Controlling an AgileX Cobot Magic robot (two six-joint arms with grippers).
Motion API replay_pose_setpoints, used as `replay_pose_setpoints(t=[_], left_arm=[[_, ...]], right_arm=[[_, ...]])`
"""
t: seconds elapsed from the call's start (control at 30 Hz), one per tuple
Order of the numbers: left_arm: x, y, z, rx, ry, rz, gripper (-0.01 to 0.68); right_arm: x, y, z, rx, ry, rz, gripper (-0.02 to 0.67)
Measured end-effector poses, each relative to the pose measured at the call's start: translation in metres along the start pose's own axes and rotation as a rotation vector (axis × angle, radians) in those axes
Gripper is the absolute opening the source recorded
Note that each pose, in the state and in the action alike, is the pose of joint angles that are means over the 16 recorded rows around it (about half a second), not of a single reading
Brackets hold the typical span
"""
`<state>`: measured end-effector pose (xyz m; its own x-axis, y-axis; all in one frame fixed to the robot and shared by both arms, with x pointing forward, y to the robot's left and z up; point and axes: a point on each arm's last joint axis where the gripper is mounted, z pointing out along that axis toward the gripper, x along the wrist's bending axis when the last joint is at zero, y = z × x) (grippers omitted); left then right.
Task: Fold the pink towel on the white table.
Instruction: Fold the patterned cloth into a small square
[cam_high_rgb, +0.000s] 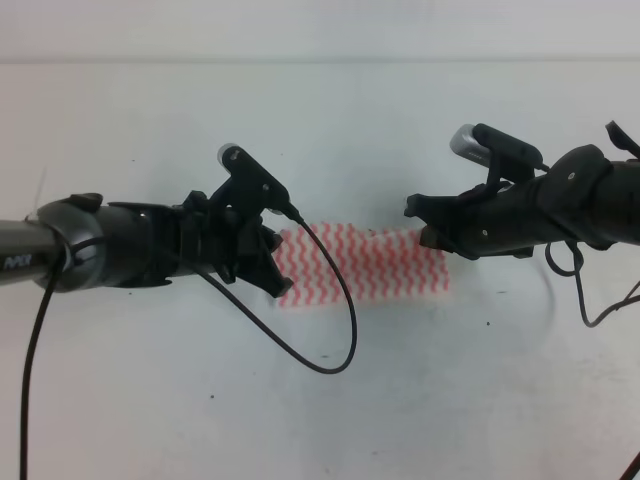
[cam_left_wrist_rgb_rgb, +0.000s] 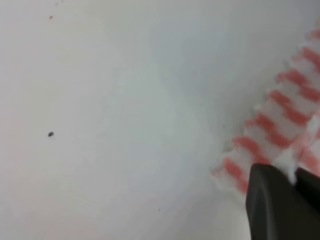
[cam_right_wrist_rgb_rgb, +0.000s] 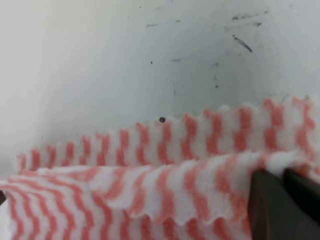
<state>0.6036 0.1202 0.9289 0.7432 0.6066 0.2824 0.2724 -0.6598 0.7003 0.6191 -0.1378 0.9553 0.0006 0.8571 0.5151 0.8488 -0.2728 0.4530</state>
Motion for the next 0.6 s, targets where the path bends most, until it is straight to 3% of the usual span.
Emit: replay_pose_setpoints(t=[0.37, 0.6], left_arm=[[0.006, 0.003, -0.002, 0.008, 0.04, -0.015, 0.238], [0.018, 0.025, -0.02, -0.049, 0.103, -0.076, 0.345]], right_arm=[[0.0, 0.0, 0.0, 0.003, 0.001, -0.001, -0.017], [0.0, -0.001, 0.001, 0.006, 0.0, -0.001, -0.016]])
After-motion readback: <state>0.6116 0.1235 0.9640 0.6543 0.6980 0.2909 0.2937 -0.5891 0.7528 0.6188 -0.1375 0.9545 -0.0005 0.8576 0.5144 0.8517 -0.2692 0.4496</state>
